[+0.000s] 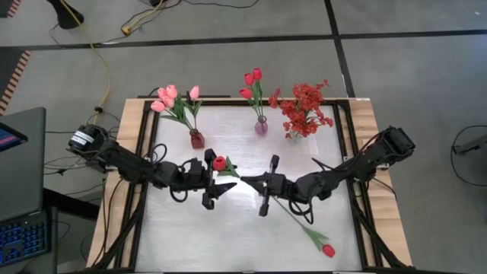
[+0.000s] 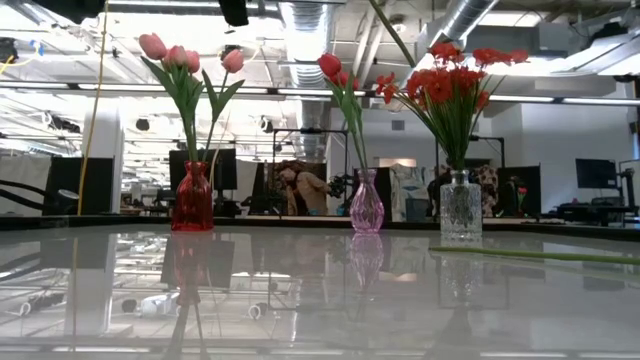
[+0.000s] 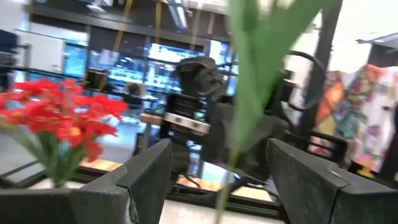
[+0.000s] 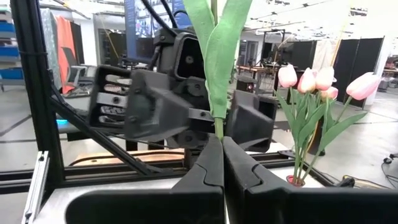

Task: Sort flowers into vase by color
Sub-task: Put the red tulip into the purple vase

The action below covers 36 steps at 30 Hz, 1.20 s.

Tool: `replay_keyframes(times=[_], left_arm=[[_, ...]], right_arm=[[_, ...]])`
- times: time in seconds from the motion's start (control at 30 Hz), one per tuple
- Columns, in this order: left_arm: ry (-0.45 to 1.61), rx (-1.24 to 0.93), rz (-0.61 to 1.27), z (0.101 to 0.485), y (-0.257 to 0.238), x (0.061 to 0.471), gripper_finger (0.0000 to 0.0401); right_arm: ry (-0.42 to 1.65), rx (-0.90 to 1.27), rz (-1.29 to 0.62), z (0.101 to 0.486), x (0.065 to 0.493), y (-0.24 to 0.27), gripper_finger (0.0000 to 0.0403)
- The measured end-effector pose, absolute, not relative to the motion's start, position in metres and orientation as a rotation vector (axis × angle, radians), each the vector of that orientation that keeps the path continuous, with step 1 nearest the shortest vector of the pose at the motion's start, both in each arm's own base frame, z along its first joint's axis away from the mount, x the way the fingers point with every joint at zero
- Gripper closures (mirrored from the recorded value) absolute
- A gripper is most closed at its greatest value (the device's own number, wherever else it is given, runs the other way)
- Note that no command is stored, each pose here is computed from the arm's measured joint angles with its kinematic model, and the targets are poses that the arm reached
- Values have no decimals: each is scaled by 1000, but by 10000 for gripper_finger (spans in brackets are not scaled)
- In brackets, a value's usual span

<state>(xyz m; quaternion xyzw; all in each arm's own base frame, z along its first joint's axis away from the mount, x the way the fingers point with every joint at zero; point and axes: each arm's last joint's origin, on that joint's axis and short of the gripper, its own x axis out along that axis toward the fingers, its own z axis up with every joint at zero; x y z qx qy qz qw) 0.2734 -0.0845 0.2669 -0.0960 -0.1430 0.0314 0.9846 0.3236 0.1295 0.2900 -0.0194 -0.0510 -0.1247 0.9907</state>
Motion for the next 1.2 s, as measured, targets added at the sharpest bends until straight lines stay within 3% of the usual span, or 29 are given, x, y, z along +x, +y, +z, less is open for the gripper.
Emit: replay_keyframes(times=[1.03,1.2], left_arm=[[-301,-134,59,281,-71,285,152],[-284,-129,60,279,-72,285,185]], right_arm=[[-110,-10,-248,290,330,115,386],[-107,-12,-247,290,330,115,386]])
